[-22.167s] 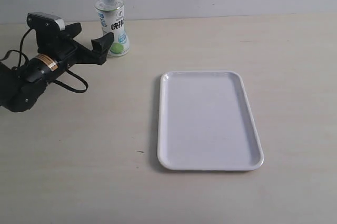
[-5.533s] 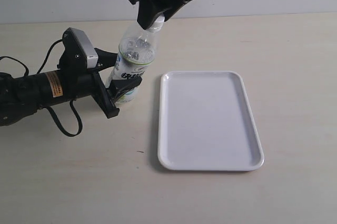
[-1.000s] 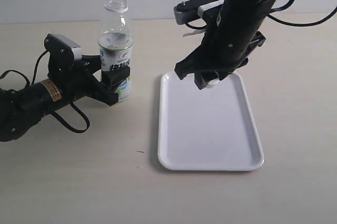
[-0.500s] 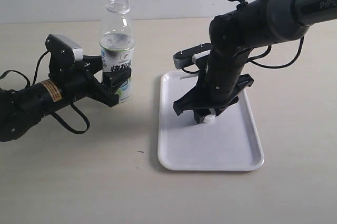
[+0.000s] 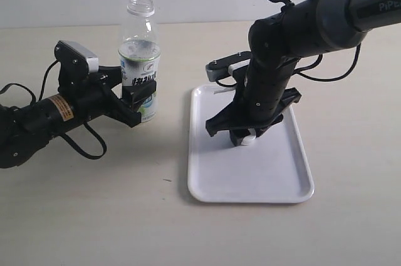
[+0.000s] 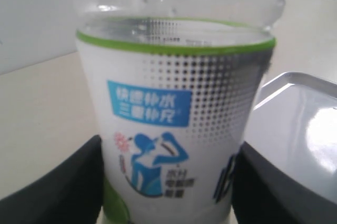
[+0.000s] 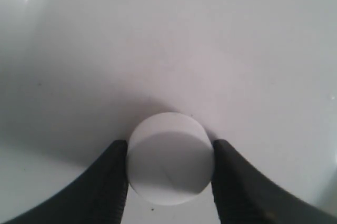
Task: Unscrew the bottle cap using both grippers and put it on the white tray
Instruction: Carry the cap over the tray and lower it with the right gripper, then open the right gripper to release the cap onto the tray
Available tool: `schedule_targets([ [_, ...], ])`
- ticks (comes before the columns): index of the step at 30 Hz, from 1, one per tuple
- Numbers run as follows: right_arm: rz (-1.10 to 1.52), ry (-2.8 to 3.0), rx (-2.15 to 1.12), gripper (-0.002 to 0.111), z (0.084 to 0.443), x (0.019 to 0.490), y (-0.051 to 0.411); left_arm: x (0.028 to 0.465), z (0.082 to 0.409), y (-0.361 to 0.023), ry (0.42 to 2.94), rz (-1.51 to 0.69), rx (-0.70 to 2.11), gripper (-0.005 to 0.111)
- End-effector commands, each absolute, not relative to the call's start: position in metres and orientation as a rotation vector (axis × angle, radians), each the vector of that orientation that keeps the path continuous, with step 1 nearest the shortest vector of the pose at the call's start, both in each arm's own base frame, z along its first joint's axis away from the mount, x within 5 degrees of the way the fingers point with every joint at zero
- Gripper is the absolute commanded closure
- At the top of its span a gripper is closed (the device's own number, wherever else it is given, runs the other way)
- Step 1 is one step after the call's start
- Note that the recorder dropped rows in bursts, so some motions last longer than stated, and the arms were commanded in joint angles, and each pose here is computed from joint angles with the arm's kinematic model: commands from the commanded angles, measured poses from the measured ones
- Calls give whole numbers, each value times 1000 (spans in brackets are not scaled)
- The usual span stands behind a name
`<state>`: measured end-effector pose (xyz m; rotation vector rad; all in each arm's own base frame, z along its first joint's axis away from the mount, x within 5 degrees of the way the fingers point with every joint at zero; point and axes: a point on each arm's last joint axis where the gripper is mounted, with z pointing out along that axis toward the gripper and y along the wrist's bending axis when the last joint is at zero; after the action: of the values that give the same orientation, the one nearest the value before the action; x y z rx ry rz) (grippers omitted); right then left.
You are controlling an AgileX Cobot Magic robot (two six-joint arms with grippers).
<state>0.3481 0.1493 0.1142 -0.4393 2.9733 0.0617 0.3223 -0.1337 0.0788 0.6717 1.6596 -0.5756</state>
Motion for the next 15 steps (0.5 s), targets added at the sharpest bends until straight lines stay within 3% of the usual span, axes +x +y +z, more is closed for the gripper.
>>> schedule_targets([
  [1, 66, 2968, -426, 63, 114, 350, 148, 323, 85, -135, 1622, -584, 660, 107],
  [8, 65, 2928, -463, 35, 125, 350, 148, 323, 85, -135, 1622, -584, 660, 107],
  [15, 48, 2882, -531, 31, 139, 350, 146, 323, 85, -135, 1622, -584, 660, 107],
])
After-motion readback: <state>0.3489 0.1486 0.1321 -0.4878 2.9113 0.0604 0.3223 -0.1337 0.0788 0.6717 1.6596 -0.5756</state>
